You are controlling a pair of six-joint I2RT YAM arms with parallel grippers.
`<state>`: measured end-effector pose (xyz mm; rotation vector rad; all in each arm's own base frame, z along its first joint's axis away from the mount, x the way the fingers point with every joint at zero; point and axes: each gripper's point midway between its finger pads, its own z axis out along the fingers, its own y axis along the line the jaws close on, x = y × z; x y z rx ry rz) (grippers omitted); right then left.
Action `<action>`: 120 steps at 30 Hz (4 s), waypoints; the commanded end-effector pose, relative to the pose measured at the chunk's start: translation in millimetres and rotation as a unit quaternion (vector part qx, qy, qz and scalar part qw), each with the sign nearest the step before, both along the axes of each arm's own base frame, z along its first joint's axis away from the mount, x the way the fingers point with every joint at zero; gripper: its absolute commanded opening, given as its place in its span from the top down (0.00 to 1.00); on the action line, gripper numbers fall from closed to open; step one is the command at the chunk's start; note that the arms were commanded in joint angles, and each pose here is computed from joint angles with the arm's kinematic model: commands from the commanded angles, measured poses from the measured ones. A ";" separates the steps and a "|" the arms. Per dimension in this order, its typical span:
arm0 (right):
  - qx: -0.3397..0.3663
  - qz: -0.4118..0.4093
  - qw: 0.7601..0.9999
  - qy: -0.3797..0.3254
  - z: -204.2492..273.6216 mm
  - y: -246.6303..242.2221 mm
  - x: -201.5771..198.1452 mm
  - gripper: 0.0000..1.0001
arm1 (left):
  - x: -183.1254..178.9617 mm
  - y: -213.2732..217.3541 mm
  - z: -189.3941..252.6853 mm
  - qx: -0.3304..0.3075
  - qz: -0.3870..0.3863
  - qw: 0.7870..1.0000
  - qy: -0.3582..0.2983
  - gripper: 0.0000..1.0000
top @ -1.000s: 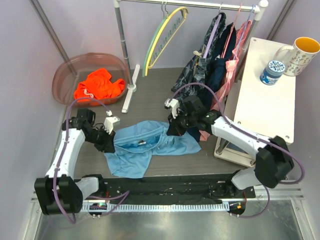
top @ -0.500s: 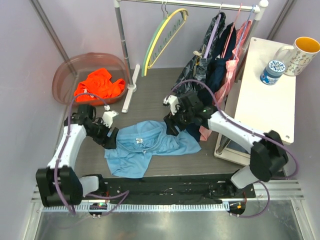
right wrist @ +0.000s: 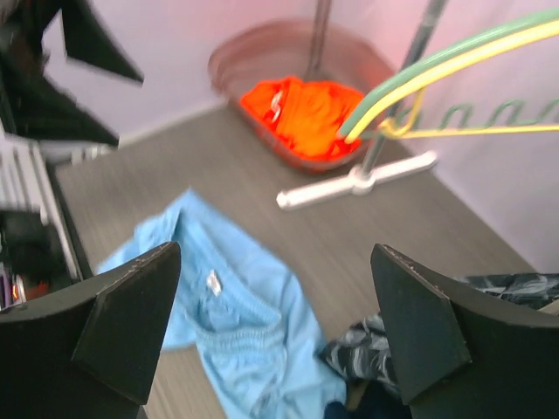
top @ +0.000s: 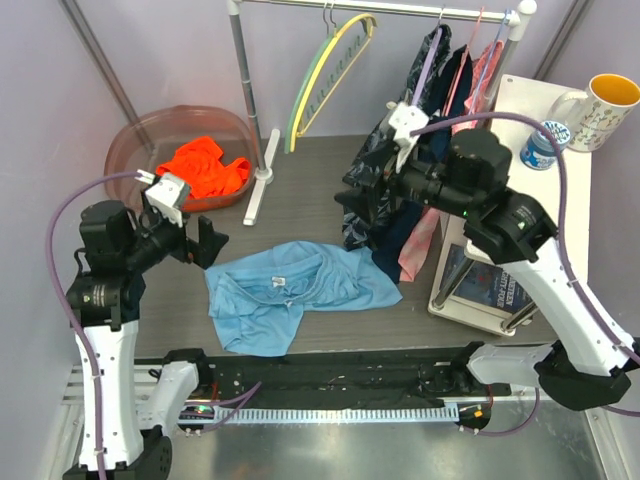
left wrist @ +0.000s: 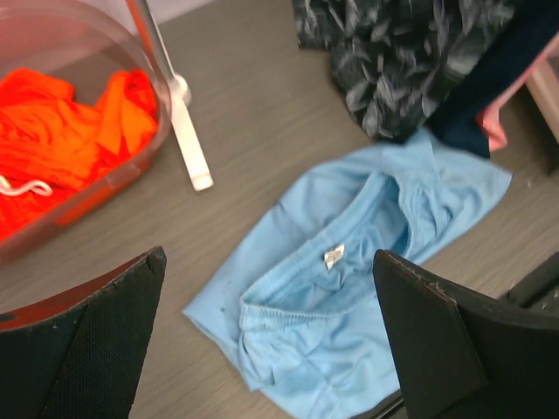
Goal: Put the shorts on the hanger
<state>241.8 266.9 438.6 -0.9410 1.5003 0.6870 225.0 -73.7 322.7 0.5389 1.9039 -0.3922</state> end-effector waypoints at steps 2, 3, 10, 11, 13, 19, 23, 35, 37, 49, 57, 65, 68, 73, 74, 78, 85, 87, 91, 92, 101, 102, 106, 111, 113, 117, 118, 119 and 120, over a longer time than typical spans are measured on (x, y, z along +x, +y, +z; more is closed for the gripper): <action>0.136 -0.114 0.984 0.030 68.7 -0.1 41.7 0.04 | 28.5 18.5 71.8 -0.031 0.085 0.992 -0.083 0.00; 0.153 -0.138 0.978 0.041 68.9 4.9 64.2 0.07 | 32.7 22.3 76.7 -0.028 0.095 0.991 -0.086 0.00; 0.343 -0.130 0.913 0.177 116.1 18.3 149.1 0.18 | 23.4 16.5 109.1 -0.068 0.098 0.983 -0.141 0.00; 0.373 -0.123 0.899 0.192 125.2 18.8 155.7 0.23 | 23.4 13.2 109.1 -0.075 0.089 0.983 -0.144 0.00; 0.395 -0.128 0.890 0.188 130.4 16.6 178.0 0.26 | 20.7 12.2 111.2 -0.087 0.091 0.981 -0.148 0.00; 0.417 -0.147 0.878 0.184 129.2 15.8 207.9 0.37 | 20.4 9.9 115.1 -0.110 0.093 0.977 -0.160 0.00; 0.420 -0.161 0.871 0.196 113.6 20.9 229.1 0.43 | 21.2 9.3 113.3 -0.116 0.093 0.976 -0.158 0.00; 0.430 -0.209 0.855 0.203 94.7 19.9 254.4 0.59 | 24.2 10.0 106.6 -0.123 0.098 0.974 -0.161 0.00; 0.425 -0.211 0.855 0.207 89.0 23.6 255.3 0.59 | 25.5 9.8 106.8 -0.125 0.098 0.974 -0.163 0.00; 0.411 -0.206 0.861 0.216 73.6 41.8 256.0 0.47 | 24.1 8.0 103.7 -0.129 0.094 0.974 -0.161 0.00; 0.405 -0.219 0.859 0.223 59.3 44.0 264.8 0.49 | 25.0 8.5 104.1 -0.131 0.095 0.973 -0.165 0.00; 0.402 -0.222 0.858 0.229 52.3 46.2 268.0 0.63 | 26.3 8.7 101.5 -0.129 0.095 0.973 -0.166 0.00; 0.401 -0.223 0.858 0.231 52.0 45.3 266.3 0.71 | 27.2 8.3 101.2 -0.130 0.093 0.973 -0.166 0.00; 0.403 -0.221 0.857 0.232 54.7 44.4 263.2 0.82 | 27.7 7.7 100.7 -0.132 0.092 0.973 -0.166 0.00; 0.403 -0.220 0.857 0.233 55.3 44.2 262.6 0.84 | 27.5 7.8 100.7 -0.131 0.092 0.973 -0.167 0.00; 0.405 -0.215 0.858 0.230 61.5 42.9 257.3 0.90 | 27.3 6.8 100.8 -0.135 0.090 0.973 -0.166 0.00; 0.411 -0.203 0.860 0.224 75.9 39.6 247.2 0.98 | 26.9 5.0 100.6 -0.138 0.086 0.973 -0.165 0.00; 0.413 -0.196 0.861 0.222 80.5 39.8 244.0 0.99 | 26.7 4.9 100.6 -0.139 0.085 0.973 -0.164 0.00; 0.416 -0.169 0.868 0.213 92.7 43.3 234.5 0.99 | 27.2 3.9 101.3 -0.140 0.083 0.973 -0.164 0.00; 0.416 -0.165 0.869 0.211 94.8 43.6 233.0 0.99 | 26.8 3.7 101.9 -0.141 0.082 0.973 -0.164 0.00; 0.424 -0.141 0.875 0.186 109.1 44.3 226.4 0.99 | 26.5 3.1 101.0 -0.142 0.081 0.973 -0.163 0.00; 0.434 -0.133 0.874 0.172 119.1 41.2 222.2 0.99 | 26.5 2.8 101.3 -0.142 0.080 0.973 -0.164 0.00; 0.443 -0.126 0.871 0.170 119.8 39.6 216.5 0.99 | 26.6 3.3 101.3 -0.141 0.081 0.973 -0.165 0.00; 0.441 -0.117 0.873 0.170 113.7 39.1 208.9 0.99 | 26.3 1.9 101.0 -0.144 0.078 0.973 -0.163 0.00; 0.441 -0.116 0.875 0.166 108.9 36.6 201.7 0.99 | 25.8 1.1 100.8 -0.147 0.076 0.973 -0.162 0.00; 0.440 -0.111 0.876 0.161 107.0 34.4 192.9 0.99 | 24.7 -0.7 99.9 -0.150 0.072 0.973 -0.159 0.00; 0.435 -0.108 0.879 0.165 100.3 36.5 192.6 0.99 | 24.7 -0.7 99.9 -0.150 0.072 0.973 -0.159 0.00; 0.437 -0.104 0.879 0.160 105.2 34.5 187.8 0.99 | 24.3 -0.9 99.6 -0.150 0.072 0.973 -0.159 0.00; 0.435 -0.101 0.880 0.159 105.3 35.1 185.8 0.99 | 24.7 -0.9 99.2 -0.150 0.072 0.973 -0.159 0.00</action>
